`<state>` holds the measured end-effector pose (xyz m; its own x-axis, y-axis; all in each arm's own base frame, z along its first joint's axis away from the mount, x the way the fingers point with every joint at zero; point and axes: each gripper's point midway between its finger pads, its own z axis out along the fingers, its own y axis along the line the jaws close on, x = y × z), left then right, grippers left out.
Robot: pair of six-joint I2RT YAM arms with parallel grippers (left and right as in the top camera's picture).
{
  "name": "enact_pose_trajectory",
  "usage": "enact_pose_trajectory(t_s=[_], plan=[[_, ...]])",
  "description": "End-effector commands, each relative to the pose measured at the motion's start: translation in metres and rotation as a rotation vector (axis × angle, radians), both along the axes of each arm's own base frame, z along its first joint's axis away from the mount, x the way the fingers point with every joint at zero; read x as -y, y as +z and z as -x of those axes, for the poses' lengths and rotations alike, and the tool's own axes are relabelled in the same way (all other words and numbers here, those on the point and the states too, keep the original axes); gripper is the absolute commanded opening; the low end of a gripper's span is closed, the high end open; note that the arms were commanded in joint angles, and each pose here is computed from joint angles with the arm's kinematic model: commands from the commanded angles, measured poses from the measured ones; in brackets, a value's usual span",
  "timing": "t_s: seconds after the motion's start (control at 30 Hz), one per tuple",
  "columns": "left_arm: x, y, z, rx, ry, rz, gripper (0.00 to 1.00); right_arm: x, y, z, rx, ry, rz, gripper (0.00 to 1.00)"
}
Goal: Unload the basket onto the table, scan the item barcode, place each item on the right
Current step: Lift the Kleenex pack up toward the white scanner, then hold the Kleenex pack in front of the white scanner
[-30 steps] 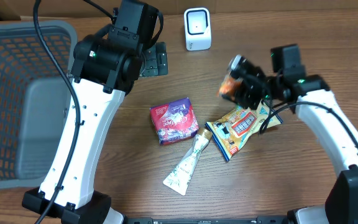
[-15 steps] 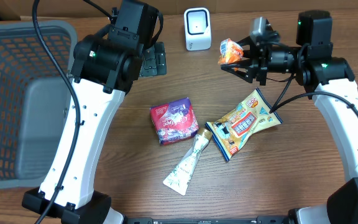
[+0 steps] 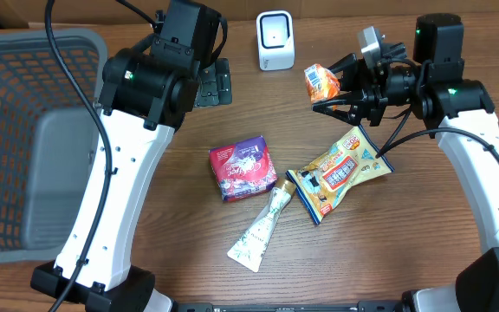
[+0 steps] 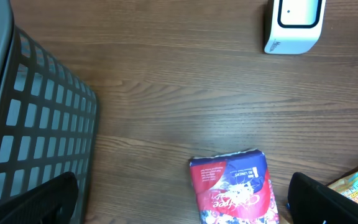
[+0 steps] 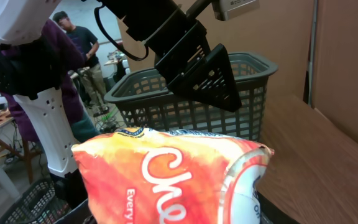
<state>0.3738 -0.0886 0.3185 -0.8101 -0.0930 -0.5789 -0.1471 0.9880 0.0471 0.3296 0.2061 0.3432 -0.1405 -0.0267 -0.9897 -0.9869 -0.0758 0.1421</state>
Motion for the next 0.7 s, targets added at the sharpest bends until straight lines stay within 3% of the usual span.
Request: enact_pose_trajectory(t_s=[0.0, 0.33, 0.67], plan=[[-0.003, 0.013, 0.003, 0.039, 0.012, 0.003, 1.00, -0.001, 0.021, 0.013, 0.062, 0.044, -0.032, 0.49], [-0.003, 0.013, 0.003, 0.039, 0.012, 0.003, 1.00, -0.003, 0.033, 0.008, 0.148, 0.051, -0.038, 0.46], [-0.003, 0.013, 0.003, 0.039, 0.012, 0.003, 1.00, -0.004, 0.048, 0.004, 0.241, 0.053, -0.044, 0.49]])
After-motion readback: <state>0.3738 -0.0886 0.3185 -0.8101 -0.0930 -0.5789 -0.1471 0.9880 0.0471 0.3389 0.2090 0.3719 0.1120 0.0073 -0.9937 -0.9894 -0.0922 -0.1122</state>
